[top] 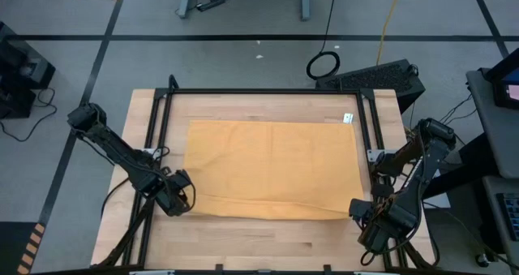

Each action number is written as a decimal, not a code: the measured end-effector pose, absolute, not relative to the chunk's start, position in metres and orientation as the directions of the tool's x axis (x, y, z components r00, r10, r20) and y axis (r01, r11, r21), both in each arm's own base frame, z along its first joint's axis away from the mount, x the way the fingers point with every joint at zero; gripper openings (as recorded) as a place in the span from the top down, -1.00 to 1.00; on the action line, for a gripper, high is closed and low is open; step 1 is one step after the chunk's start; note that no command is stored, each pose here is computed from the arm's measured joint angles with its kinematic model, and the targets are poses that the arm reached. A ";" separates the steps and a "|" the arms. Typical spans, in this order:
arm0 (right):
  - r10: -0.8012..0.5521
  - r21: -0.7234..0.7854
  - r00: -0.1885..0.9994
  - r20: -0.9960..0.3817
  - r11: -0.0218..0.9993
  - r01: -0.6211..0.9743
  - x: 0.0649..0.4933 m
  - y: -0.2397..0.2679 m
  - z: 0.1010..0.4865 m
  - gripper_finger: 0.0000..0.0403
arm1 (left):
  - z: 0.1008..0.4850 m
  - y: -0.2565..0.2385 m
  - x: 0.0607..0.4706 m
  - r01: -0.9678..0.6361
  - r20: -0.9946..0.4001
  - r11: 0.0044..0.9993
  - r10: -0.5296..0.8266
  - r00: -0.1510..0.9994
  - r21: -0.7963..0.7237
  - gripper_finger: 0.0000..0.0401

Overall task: Roll towel into tight, uniform cylinder
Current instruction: Roll the orange towel

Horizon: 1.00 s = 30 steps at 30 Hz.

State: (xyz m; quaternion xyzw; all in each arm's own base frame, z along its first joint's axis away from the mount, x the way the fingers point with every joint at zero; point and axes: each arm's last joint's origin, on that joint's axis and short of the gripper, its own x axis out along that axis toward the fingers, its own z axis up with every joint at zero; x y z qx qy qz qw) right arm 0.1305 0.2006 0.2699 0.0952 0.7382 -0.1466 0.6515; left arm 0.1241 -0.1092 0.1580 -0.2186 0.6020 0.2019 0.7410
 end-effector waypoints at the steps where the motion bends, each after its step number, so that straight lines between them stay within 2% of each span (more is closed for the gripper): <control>1: -0.051 -0.093 -0.132 -0.990 0.939 0.331 0.131 0.201 0.270 1.00 | 0.158 -0.110 0.124 -0.574 -0.980 0.814 0.033 0.194 -0.086 -0.16; 15: -0.030 -0.063 -0.115 -0.993 0.953 0.297 0.132 0.203 0.270 1.00 | 0.158 -0.123 0.110 -0.743 -0.969 0.652 0.050 0.242 -0.152 -0.16; 23: -0.032 -0.063 -0.112 -0.993 0.955 0.290 0.132 0.203 0.270 1.00 | 0.155 -0.138 0.113 -0.708 -0.944 0.662 0.005 0.331 -0.245 -0.16; 27: -0.034 -0.064 -0.109 -0.994 0.955 0.290 0.132 0.203 0.270 1.00 | 0.155 -0.143 0.116 -0.697 -0.932 0.656 -0.030 0.360 -0.290 -0.06; 30: -0.038 -0.067 -0.102 -0.994 0.955 0.290 0.132 0.202 0.270 1.00 | 0.154 -0.143 0.116 -0.696 -0.933 0.658 -0.028 0.359 -0.288 0.10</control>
